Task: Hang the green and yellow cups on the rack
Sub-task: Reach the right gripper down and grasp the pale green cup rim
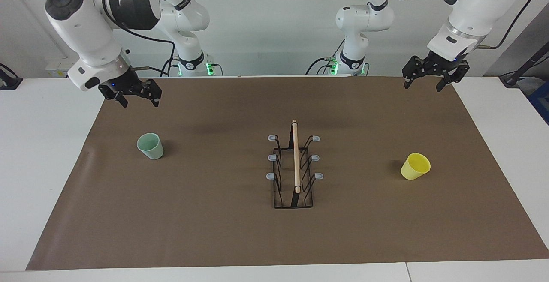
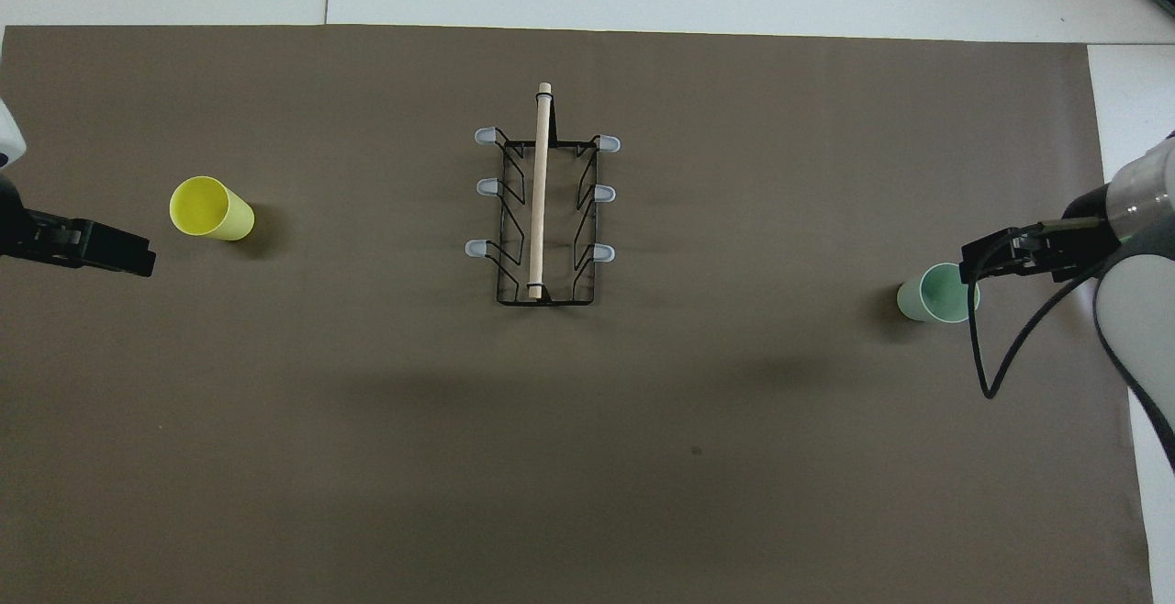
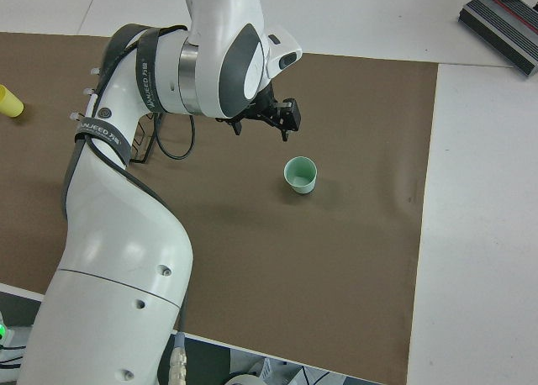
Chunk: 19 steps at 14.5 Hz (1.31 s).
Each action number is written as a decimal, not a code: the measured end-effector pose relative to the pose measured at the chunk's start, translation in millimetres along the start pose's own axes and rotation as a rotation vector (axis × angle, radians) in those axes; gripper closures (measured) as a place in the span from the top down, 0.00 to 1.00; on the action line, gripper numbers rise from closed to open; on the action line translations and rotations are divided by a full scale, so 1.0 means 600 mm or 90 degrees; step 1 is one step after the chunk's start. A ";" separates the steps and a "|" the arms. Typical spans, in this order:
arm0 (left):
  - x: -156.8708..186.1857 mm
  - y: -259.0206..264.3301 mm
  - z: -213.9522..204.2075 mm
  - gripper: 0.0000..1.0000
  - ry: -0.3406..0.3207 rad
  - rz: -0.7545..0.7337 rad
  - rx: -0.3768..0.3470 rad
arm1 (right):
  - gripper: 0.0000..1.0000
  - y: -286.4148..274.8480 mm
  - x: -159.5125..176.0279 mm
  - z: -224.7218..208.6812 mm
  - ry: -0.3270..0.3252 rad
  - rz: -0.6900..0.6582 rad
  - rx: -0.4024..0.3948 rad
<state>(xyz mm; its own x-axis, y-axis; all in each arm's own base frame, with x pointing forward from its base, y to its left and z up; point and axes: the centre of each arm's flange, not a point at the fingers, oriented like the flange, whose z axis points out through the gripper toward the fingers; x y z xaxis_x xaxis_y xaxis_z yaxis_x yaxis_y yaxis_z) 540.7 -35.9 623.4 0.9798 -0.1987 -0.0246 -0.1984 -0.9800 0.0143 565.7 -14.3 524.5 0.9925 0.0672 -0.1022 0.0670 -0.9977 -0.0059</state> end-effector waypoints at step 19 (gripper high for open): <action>0.000 0.000 0.000 1.00 -0.001 0.000 0.000 | 1.00 -0.175 0.074 0.398 -0.341 -0.813 -0.391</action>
<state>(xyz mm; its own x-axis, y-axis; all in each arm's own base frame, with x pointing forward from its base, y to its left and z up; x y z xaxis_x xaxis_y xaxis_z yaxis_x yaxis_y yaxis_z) 540.5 -35.9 623.3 0.9797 -0.1987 -0.0255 -0.1984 -0.9800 0.0144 578.3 93.3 282.9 0.0935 0.7185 -0.6892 0.9939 -0.1079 0.0224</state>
